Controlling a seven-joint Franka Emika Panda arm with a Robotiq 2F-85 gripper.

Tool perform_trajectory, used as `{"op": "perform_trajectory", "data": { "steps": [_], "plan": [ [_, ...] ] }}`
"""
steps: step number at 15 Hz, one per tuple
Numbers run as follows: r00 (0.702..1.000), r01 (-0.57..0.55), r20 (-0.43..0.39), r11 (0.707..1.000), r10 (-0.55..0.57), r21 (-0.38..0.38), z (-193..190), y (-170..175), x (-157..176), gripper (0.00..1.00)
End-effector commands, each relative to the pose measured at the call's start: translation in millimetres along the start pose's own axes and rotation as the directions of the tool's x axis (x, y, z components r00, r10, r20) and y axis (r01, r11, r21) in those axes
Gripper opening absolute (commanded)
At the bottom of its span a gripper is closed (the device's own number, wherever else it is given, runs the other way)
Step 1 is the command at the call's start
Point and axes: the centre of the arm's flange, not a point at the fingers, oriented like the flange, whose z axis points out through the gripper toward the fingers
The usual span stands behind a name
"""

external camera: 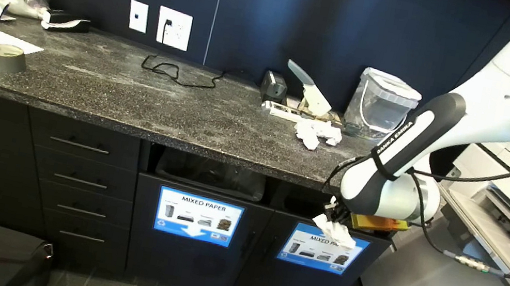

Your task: Put the tissues in the rubbish bin.

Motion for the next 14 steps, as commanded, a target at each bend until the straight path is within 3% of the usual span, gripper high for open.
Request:
{"op": "perform_trajectory", "data": {
  "steps": [1,4,7,14],
  "plan": [
    [0.99,-0.096,-0.108,0.994,0.091,-0.045,43,-4,6,0.03],
    [0.961,-0.186,-0.22,0.98,0.166,-0.073,58,0,10,0.03],
    [0.916,-0.233,-0.346,0.971,0.203,-0.045,66,2,15,0.04],
    [0.773,-0.158,-0.608,0.984,0.179,0.089,105,5,11,0.04]
  ]
}}
